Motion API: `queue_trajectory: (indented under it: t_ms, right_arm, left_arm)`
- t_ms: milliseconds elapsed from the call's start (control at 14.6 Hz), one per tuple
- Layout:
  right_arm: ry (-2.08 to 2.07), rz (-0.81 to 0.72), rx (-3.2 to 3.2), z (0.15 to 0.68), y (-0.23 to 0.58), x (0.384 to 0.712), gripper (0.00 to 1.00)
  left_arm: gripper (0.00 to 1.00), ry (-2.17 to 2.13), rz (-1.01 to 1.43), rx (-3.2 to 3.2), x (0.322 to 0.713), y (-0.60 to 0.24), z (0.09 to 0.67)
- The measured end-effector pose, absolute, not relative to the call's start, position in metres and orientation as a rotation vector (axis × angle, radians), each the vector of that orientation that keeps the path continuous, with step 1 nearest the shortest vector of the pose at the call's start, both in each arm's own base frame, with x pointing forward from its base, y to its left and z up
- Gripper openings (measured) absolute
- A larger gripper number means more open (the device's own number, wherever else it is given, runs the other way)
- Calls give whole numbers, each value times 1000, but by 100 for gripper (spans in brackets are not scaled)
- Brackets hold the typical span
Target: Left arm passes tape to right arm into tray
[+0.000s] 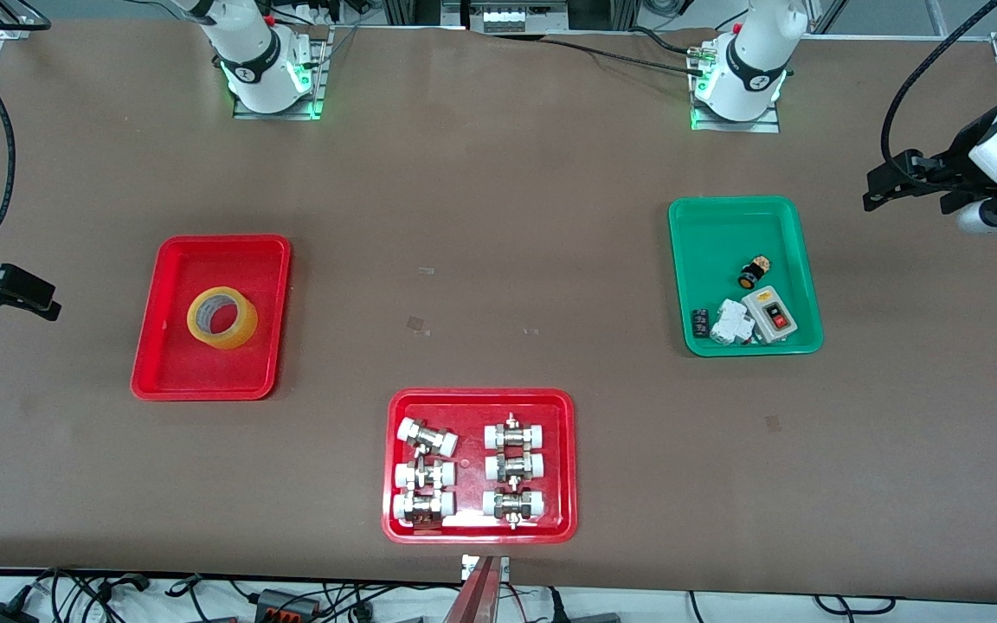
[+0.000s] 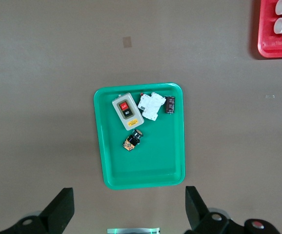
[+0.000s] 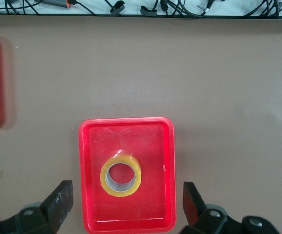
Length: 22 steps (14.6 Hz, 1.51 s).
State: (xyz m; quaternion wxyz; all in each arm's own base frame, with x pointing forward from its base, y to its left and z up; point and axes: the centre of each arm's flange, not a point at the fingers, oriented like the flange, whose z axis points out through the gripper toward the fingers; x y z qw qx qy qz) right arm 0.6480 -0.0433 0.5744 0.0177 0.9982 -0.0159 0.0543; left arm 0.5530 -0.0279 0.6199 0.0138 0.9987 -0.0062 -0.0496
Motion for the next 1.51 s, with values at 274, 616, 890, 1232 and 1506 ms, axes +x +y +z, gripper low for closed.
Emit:
queue_trajectory:
  t_ms: [274,616,890,1232,1506]
  right_arm:
    - [-41,176,3109,578,-41,642,100]
    - [-35,176,3113,567,-38,619,100]
    - [-21,140,3119,561,-37,580,100]
    - [26,107,3122,563,-40,559,100]
    - [22,77,3125,561,-40,556,100]
  left_arm:
    - [100,-18,-155,3110,553,-28,620]
    - [100,-18,-155,3110,553,-27,620]
    - [100,-18,-156,3110,553,-27,619]
    - [100,-18,-156,3110,553,-27,619]
    - [100,-18,-156,3110,553,-27,619]
